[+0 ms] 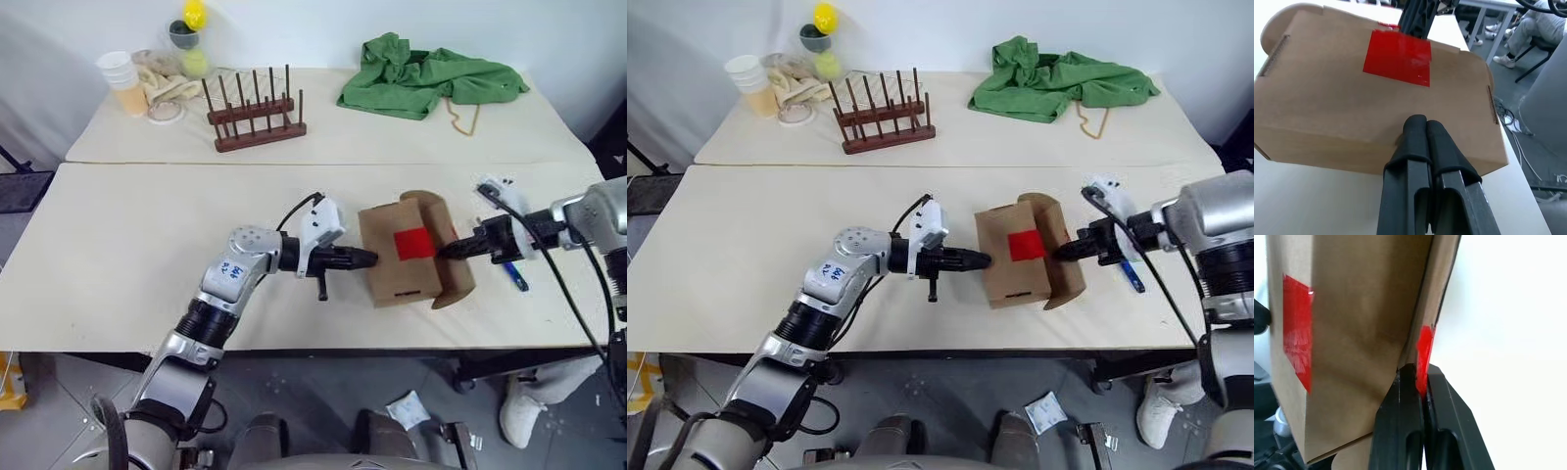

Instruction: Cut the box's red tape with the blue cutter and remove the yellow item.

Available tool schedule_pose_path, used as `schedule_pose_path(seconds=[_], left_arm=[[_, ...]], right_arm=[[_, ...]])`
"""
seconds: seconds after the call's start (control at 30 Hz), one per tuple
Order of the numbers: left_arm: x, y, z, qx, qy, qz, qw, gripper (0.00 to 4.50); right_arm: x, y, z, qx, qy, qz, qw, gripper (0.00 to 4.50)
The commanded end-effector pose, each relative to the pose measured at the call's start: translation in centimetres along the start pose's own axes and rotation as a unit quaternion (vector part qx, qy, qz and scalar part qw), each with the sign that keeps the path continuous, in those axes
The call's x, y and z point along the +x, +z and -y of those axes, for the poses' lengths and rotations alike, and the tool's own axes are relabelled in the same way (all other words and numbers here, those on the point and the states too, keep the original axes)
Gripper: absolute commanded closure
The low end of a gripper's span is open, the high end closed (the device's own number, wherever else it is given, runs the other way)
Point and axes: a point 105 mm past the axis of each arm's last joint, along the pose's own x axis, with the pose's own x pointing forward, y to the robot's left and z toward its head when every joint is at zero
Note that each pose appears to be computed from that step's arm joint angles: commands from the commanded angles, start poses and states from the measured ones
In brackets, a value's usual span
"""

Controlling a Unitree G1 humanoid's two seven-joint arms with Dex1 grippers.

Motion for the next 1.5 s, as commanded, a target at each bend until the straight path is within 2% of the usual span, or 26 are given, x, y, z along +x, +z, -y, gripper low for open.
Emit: schedule_pose_path(seconds=[0.03,0.27,0.4,0.77,0.93,1.03,1.13,1.2,1.37,1.5], left_arm=[[2.6,1.4,0.1,0.010,0.004,0.062,0.998,4.50],[4.9,1.8,0.6,0.004,0.011,0.091,0.996,4.50],[4.6,1.0,0.8,-0.005,0.020,0.089,0.996,4.50],[2.5,-1.1,-0.2,-0.006,0.070,0.050,0.996,4.50],[1.1,-0.8,0.2,-0.012,0.054,0.054,0.997,4.50],[0.0,0.3,1.6,-0.017,0.004,0.077,0.997,4.50],[-0.7,5.0,1.7,0.043,-0.028,0.119,0.992,4.50],[-0.4,7.1,2.2,0.077,-0.055,0.125,0.988,4.50],[0.7,9.1,3.6,0.111,-0.101,0.116,0.982,4.50],[2.1,9.1,3.6,0.118,-0.108,0.102,0.982,4.50]], right_arm=[[-4.9,1.9,-0.1,-0.047,-0.094,0.006,0.994,4.47],[-7.4,3.1,-2.4,-0.081,-0.111,-0.009,0.990,4.47],[-7.1,3.0,-3.1,-0.095,-0.113,-0.033,0.989,4.47],[-5.0,3.1,-2.5,-0.094,-0.126,-0.072,0.985,4.47],[-4.8,3.6,-2.4,-0.087,-0.139,-0.074,0.984,4.47],[-4.9,3.9,-2.3,-0.089,-0.144,-0.073,0.983,4.47],[-5.0,4.2,-2.3,-0.092,-0.150,-0.070,0.982,4.47],[-5.0,4.4,-2.3,-0.093,-0.153,-0.069,0.981,4.47],[-4.6,4.3,-2.2,-0.090,-0.151,-0.069,0.982,4.47],[-4.3,4.2,-2.2,-0.088,-0.150,-0.067,0.982,4.47]])
